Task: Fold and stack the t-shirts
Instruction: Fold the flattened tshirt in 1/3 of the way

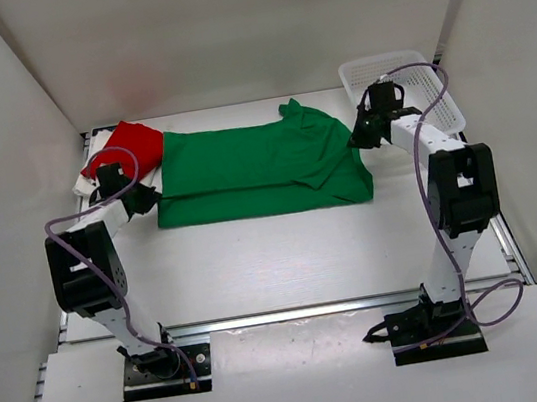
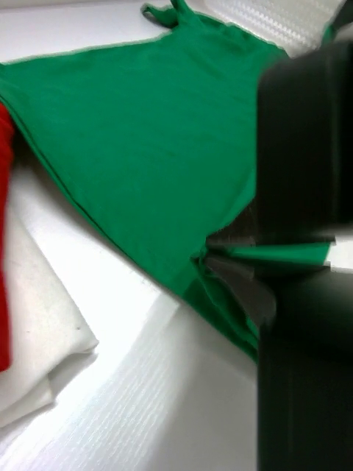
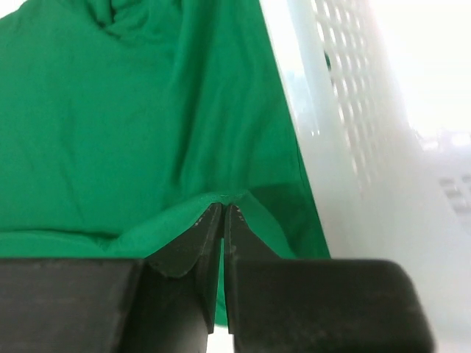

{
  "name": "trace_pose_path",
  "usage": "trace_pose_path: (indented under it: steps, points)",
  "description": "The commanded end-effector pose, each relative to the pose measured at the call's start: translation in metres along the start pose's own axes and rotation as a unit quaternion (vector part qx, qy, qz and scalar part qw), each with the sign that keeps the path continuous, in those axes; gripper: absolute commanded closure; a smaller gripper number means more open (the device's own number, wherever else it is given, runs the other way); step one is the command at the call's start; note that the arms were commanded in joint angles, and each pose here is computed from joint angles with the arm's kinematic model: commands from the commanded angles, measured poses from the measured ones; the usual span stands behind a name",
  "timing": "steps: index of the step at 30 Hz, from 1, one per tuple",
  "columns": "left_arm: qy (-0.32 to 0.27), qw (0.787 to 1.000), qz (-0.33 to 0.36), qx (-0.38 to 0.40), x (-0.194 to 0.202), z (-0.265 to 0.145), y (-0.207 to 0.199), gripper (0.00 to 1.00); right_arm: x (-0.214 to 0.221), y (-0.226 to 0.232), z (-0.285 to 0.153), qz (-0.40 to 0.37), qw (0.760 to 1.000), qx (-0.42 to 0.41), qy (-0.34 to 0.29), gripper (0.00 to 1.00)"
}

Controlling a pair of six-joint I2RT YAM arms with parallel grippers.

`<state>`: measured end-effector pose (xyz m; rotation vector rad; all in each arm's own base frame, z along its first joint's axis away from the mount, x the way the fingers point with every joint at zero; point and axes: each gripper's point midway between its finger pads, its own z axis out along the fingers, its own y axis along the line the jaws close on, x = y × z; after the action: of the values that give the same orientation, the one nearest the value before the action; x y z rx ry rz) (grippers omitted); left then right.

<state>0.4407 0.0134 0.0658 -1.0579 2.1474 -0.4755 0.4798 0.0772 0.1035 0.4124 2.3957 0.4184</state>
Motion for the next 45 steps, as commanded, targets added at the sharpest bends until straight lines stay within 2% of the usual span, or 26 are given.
trace_pose_path:
  steps: [1, 4, 5, 6, 8, 10, 12, 13, 14, 15, 16, 17, 20, 21, 24, 25, 28, 32, 34, 35, 37, 38, 39, 40, 42, 45]
  points:
    - [-0.018, 1.000, 0.004, 0.007, -0.013, -0.008, -0.007, 0.74, -0.036, 0.019, -0.004, -0.015, 0.998, -0.023, -0.049, 0.97]
    - [-0.043, 0.999, 0.010, 0.024, -0.018, -0.029, -0.014, 0.58, -0.059, 0.040, -0.019, -0.030, 0.995, -0.039, -0.085, 0.92]
    - [-0.050, 0.998, 0.011, 0.023, -0.020, -0.033, -0.013, 0.54, -0.058, 0.043, -0.020, -0.041, 0.995, -0.035, -0.086, 0.82]
    - [-0.047, 0.998, 0.019, 0.025, -0.012, -0.040, -0.010, 0.53, -0.059, 0.045, -0.027, -0.045, 0.995, -0.028, -0.088, 0.76]
    - [-0.043, 0.998, 0.017, 0.033, 0.000, -0.049, -0.006, 0.53, -0.051, 0.048, -0.036, -0.060, 0.994, -0.017, -0.093, 0.56]
    - [-0.028, 0.999, 0.010, 0.032, 0.015, -0.053, 0.008, 0.54, -0.044, 0.037, -0.048, -0.054, 0.992, 0.008, -0.116, 0.51]
    - [-0.006, 1.000, 0.003, 0.024, 0.041, -0.057, 0.032, 0.56, -0.001, 0.025, -0.058, -0.031, 0.994, -0.003, -0.108, 0.51]
    - [-0.003, 1.000, -0.001, 0.018, 0.049, -0.059, 0.044, 0.56, 0.020, 0.016, -0.063, -0.014, 0.994, -0.011, -0.111, 0.59]
    - [-0.001, 1.000, -0.002, 0.013, 0.054, -0.060, 0.050, 0.57, 0.031, 0.018, -0.065, -0.008, 0.994, -0.033, -0.106, 0.74]
    - [0.000, 1.000, -0.005, 0.002, 0.059, -0.059, 0.062, 0.56, 0.051, 0.013, -0.065, 0.005, 0.994, -0.048, -0.097, 0.82]
    - [0.005, 1.000, -0.008, -0.009, 0.064, -0.059, 0.072, 0.55, 0.070, 0.008, -0.066, 0.014, 0.995, -0.055, -0.086, 0.96]
    - [0.006, 1.000, -0.017, -0.010, 0.064, -0.059, 0.074, 0.55, 0.073, 0.005, -0.066, 0.018, 0.994, -0.050, -0.092, 1.00]
    - [-0.004, 1.000, -0.021, -0.006, 0.062, -0.054, 0.071, 0.50, 0.100, -0.017, -0.066, 0.024, 0.996, -0.029, -0.085, 0.98]
    - [0.002, 1.000, -0.025, -0.012, 0.067, -0.052, 0.074, 0.49, 0.100, -0.022, -0.066, 0.031, 0.995, -0.027, -0.089, 0.89]
    - [0.003, 0.999, -0.032, -0.004, 0.061, -0.041, 0.063, 0.48, 0.111, -0.044, -0.057, 0.052, 0.996, -0.011, -0.076, 0.74]
    - [0.012, 0.999, -0.035, -0.005, 0.063, -0.035, 0.063, 0.48, 0.113, -0.052, -0.052, 0.051, 0.996, -0.002, -0.071, 0.73]
    - [0.019, 0.999, -0.037, -0.014, 0.062, -0.022, 0.062, 0.52, 0.111, -0.060, -0.041, 0.051, 0.997, 0.010, -0.065, 0.68]
    - [0.027, 0.998, -0.046, -0.013, 0.065, -0.012, 0.063, 0.67, 0.104, -0.070, -0.030, 0.064, 0.996, 0.020, -0.063, 0.66]
    - [0.025, 0.998, -0.048, -0.015, 0.064, -0.008, 0.063, 0.80, 0.101, -0.078, -0.026, 0.071, 0.995, 0.025, -0.062, 0.68]
    - [0.025, 0.998, -0.047, -0.014, 0.064, -0.007, 0.062, 0.83, 0.099, -0.079, -0.024, 0.075, 0.995, 0.020, -0.064, 0.70]
    - [0.025, 0.999, -0.046, -0.016, 0.065, -0.005, 0.061, 0.94, 0.096, -0.078, -0.021, 0.076, 0.995, 0.013, -0.070, 0.76]
    - [0.022, 0.998, -0.047, -0.021, 0.062, -0.003, 0.061, 0.95, 0.097, -0.077, -0.018, 0.076, 0.995, 0.008, -0.070, 0.79]
    - [0.019, 0.999, -0.044, -0.014, 0.058, -0.002, 0.055, 0.99, 0.091, -0.073, -0.017, 0.075, 0.995, 0.002, -0.072, 0.87]
    - [0.022, 0.999, -0.041, -0.016, 0.060, -0.002, 0.055, 1.00, 0.088, -0.070, -0.016, 0.076, 0.995, -0.002, -0.072, 0.94]
    - [0.022, 0.999, -0.035, -0.016, 0.057, 0.000, 0.051, 1.00, 0.086, -0.069, -0.013, 0.082, 0.995, -0.003, -0.062, 1.00]
    - [0.020, 0.999, -0.030, -0.025, 0.057, -0.004, 0.056, 1.00, 0.095, -0.073, -0.020, 0.089, 0.994, 0.016, -0.056, 1.00]
